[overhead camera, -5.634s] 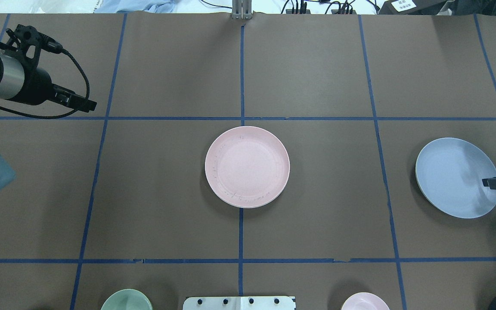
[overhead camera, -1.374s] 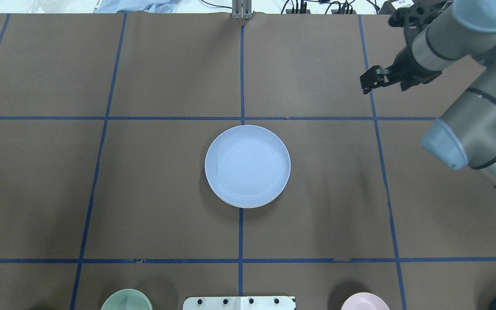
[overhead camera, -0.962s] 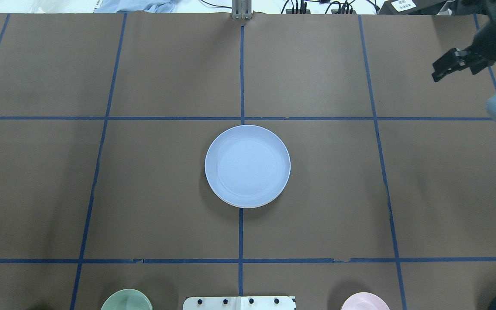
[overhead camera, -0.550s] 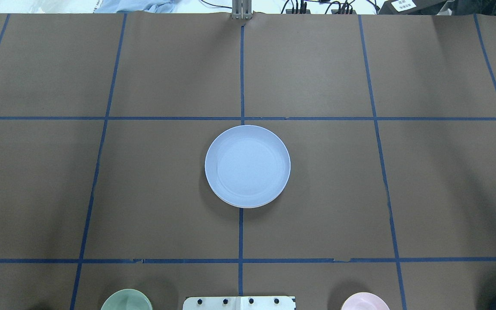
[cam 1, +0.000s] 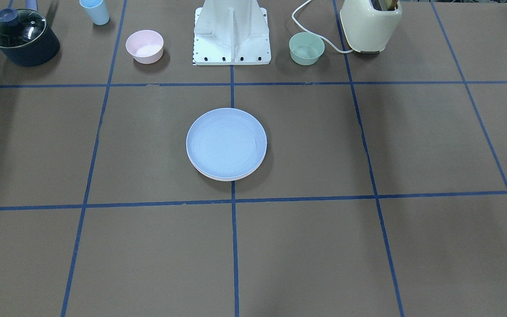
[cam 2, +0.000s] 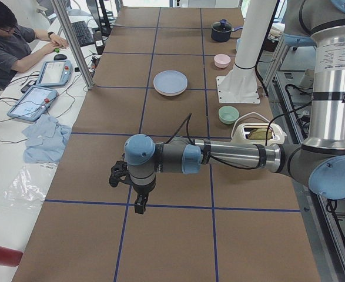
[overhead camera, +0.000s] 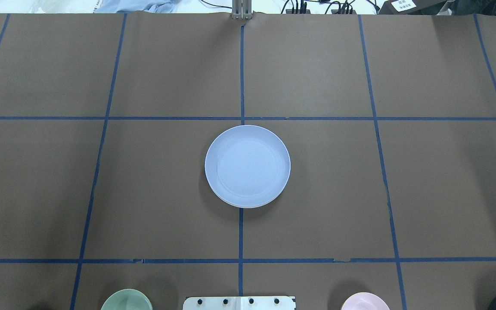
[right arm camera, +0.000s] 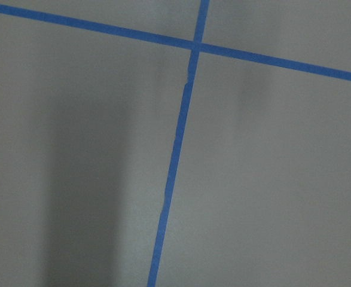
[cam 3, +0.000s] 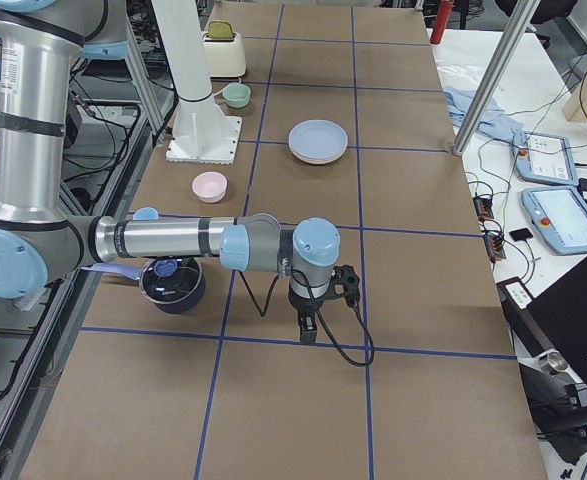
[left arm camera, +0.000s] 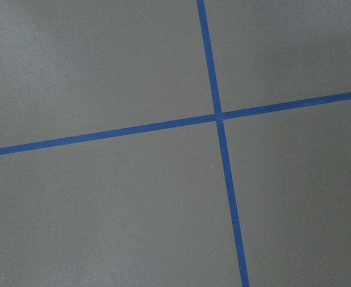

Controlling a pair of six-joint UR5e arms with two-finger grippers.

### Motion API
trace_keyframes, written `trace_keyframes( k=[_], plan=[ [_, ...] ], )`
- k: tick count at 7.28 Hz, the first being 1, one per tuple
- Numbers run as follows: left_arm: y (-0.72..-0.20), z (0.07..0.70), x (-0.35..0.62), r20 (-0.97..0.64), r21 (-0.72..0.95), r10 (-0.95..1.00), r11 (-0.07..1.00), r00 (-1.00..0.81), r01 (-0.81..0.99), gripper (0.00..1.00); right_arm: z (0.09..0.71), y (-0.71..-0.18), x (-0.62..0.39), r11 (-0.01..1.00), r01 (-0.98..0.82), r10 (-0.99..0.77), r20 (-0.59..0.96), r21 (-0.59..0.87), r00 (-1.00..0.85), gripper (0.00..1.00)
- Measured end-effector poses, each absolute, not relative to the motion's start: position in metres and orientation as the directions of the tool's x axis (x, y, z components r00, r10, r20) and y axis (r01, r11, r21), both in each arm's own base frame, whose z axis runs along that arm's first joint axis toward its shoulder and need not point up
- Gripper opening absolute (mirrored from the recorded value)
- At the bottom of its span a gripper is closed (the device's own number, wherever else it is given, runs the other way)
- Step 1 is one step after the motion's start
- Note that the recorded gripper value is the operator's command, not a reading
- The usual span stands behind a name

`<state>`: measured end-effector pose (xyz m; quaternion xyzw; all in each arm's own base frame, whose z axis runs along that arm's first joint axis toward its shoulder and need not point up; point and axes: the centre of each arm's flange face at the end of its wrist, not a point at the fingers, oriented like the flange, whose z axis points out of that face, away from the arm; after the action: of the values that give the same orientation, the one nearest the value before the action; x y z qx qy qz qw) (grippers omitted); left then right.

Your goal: Stack three plates with pink and blue

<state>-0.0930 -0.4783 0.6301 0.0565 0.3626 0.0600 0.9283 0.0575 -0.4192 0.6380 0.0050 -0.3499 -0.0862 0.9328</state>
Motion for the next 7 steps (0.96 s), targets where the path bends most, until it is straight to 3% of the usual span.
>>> trace_keyframes(
  k=[7],
  plan=[
    [-0.482,0.625,-0.094,-0.649,0.21,0.196,0.975,0.735,-0.074,1.0,0.631,-0.423,0.073,0.996,0.065,-0.089,0.644,0.06,0.76,1.0]
  ],
)
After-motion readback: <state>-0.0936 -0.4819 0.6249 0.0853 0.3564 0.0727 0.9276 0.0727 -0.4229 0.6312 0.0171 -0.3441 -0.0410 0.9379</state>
